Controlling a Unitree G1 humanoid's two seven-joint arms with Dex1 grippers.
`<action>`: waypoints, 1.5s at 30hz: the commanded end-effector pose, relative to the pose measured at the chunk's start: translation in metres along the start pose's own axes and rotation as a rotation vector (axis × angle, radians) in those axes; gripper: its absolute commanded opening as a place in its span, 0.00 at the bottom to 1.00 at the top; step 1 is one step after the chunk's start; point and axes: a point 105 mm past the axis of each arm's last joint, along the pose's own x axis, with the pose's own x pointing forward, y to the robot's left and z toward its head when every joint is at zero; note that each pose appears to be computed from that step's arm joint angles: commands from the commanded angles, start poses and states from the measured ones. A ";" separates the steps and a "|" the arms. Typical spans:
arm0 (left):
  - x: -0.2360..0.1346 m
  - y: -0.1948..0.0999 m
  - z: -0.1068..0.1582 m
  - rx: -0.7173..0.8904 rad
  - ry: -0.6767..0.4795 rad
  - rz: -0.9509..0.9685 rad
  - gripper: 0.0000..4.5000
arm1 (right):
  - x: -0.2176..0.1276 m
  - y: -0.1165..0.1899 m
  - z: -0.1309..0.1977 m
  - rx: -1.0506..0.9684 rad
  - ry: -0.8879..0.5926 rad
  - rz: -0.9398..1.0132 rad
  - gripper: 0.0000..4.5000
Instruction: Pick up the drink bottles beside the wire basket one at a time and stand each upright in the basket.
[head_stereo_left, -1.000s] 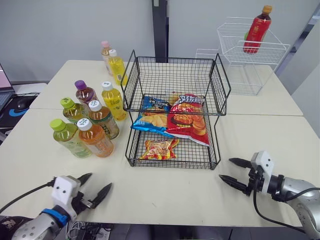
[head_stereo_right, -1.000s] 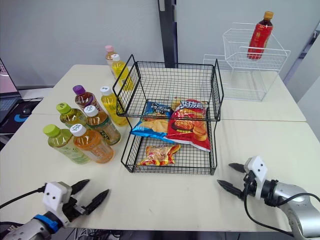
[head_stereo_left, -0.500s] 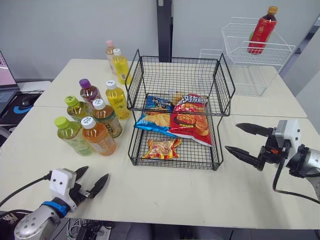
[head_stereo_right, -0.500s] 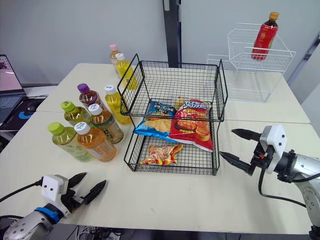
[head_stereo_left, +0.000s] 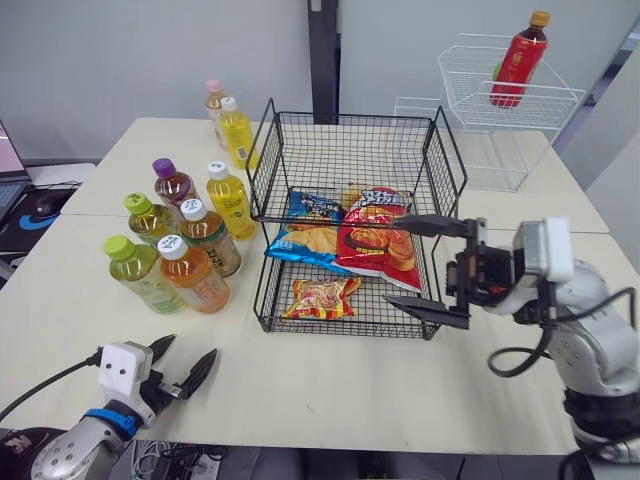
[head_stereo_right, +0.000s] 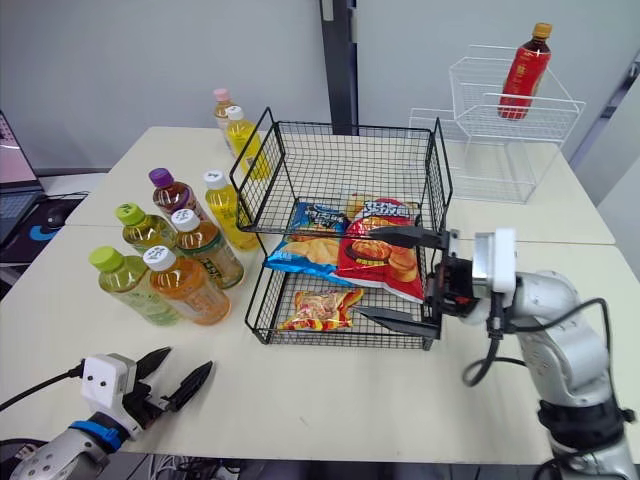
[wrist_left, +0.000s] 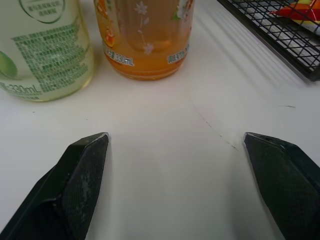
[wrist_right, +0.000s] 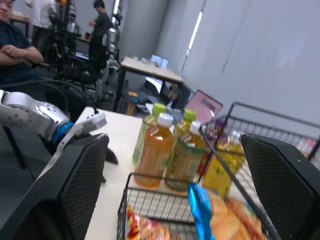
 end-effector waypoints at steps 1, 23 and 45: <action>-0.012 0.001 0.006 0.001 -0.023 0.045 1.00 | 0.003 -0.001 -0.002 -0.019 -0.039 0.044 1.00; -0.084 0.028 0.109 -0.007 -0.329 0.402 1.00 | 0.021 -0.001 -0.006 0.030 -0.163 0.124 1.00; -0.031 0.055 0.151 0.017 -0.322 0.349 1.00 | 0.021 0.000 -0.003 0.005 -0.128 0.108 1.00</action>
